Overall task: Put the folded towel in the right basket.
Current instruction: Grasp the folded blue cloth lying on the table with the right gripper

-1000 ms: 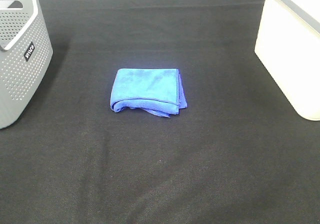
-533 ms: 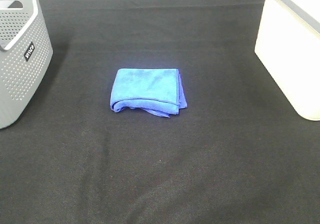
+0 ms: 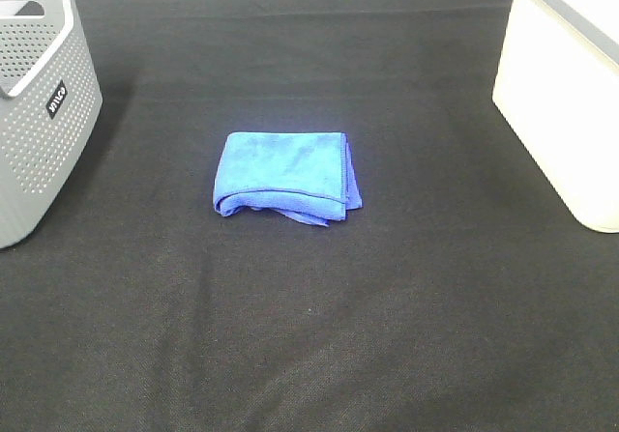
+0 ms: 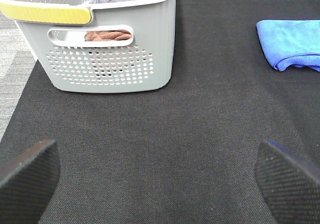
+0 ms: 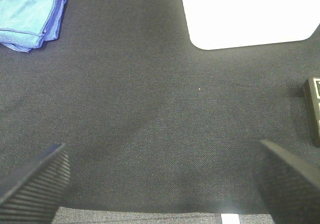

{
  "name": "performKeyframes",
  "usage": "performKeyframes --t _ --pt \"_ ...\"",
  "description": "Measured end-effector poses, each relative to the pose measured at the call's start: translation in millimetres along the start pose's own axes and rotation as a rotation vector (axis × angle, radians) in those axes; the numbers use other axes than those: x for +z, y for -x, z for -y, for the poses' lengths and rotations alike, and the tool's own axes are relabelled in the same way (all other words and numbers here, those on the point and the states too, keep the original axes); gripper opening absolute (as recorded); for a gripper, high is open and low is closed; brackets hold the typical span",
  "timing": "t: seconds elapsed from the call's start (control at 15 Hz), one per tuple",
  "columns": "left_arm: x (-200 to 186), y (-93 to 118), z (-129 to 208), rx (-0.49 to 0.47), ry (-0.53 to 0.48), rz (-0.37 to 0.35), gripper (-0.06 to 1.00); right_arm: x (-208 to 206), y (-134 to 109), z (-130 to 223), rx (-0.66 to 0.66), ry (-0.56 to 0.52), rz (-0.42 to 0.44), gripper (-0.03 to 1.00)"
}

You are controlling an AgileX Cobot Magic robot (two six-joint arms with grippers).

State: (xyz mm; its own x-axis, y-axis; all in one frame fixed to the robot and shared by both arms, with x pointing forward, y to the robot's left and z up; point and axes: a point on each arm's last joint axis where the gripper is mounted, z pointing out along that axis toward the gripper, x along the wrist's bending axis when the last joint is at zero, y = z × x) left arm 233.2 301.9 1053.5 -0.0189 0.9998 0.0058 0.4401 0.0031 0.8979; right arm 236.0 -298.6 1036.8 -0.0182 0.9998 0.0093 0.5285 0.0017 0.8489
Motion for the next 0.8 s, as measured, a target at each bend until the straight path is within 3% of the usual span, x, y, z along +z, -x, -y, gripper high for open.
performKeyframes --t 0.8 --pt "0.0 0.0 0.0 0.0 0.0 0.0 0.99 0.0 0.0 0.0 0.0 0.0 0.0 0.96"
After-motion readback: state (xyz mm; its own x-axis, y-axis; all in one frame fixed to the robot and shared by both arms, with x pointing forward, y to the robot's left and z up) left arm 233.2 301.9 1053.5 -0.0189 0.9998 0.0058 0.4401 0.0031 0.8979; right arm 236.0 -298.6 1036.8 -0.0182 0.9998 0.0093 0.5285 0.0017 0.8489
